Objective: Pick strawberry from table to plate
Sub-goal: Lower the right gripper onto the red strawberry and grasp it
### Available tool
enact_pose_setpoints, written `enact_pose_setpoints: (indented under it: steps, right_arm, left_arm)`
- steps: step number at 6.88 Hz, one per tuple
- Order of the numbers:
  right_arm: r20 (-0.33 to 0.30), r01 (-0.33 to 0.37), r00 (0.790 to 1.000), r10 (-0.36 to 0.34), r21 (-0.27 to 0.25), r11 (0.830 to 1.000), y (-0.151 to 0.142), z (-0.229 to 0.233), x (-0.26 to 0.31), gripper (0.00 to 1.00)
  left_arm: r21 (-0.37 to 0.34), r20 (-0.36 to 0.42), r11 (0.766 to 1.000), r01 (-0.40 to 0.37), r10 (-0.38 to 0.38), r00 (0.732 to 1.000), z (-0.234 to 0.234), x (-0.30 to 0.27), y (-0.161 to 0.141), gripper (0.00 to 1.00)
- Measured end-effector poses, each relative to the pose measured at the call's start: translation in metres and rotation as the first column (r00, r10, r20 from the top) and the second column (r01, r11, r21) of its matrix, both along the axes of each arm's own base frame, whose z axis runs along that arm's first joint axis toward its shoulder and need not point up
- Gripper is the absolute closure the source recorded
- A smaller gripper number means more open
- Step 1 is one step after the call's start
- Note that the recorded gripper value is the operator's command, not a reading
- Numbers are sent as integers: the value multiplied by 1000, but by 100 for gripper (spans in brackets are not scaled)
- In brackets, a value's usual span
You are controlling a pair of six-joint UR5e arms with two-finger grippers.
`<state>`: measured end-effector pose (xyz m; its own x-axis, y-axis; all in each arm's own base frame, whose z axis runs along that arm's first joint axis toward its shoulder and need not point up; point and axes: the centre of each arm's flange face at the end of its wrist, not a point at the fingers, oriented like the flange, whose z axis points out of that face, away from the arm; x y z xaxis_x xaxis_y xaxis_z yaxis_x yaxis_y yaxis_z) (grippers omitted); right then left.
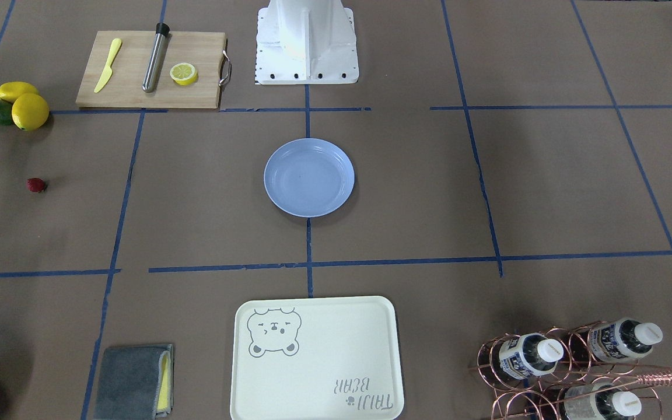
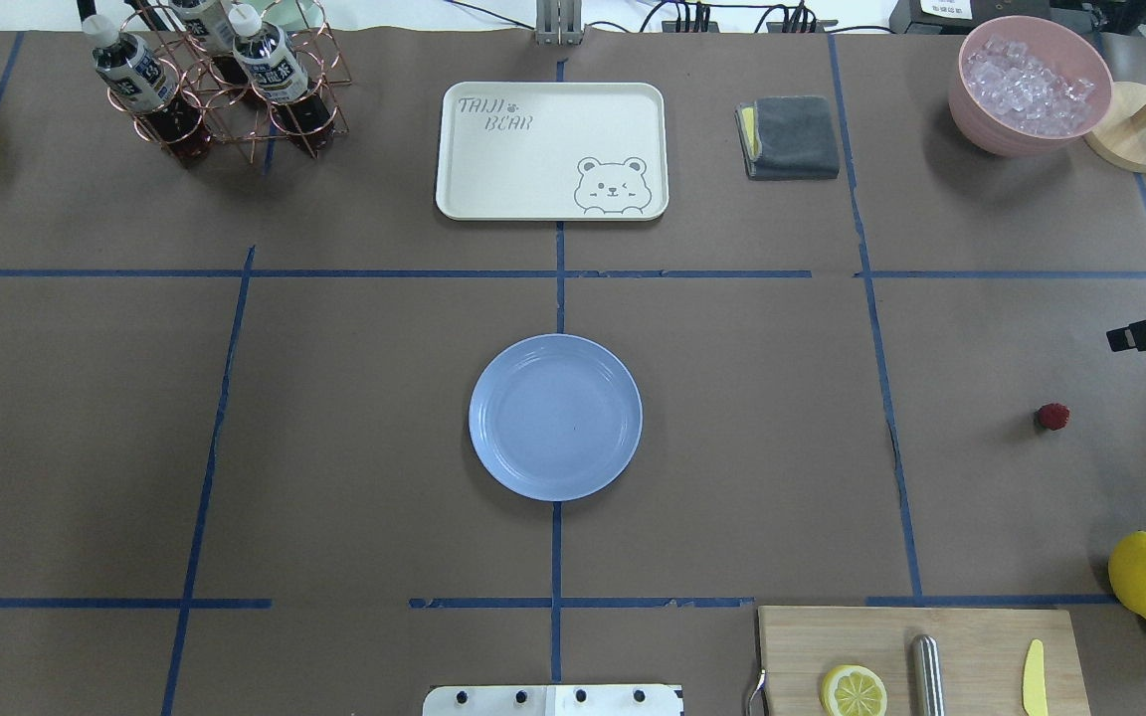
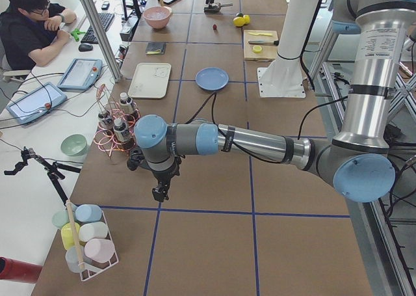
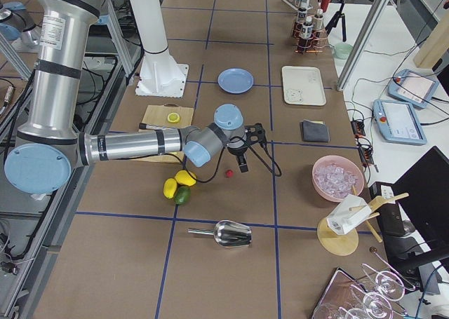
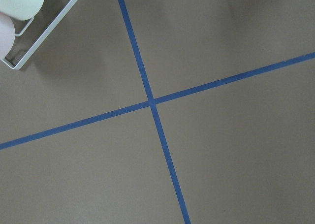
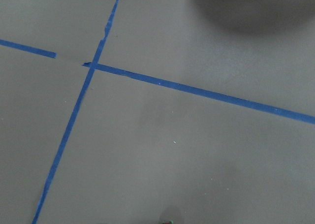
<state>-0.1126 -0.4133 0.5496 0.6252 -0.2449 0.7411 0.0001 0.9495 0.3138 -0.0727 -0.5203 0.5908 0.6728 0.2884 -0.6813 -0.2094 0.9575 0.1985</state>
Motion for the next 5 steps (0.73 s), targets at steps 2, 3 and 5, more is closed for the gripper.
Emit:
enact_pose_setpoints:
  steps: [2,3,5]
  right_arm:
    - [-46,-39,998,38,-12,999,25,17,-37,5]
    - [-77,-56,996,55,-12,998,33,22,-62,12]
    - [-113,-46,993,45,-7,999,43,37,-92,22]
  left_arm:
    - [6,-2,1000,0,0,1000,-2,-2,3,0]
    - [9,-2,1000,0,0,1000,-3,-2,3,0]
    - [14,-2,1000,-1,1,1000,-5,-1,2,0]
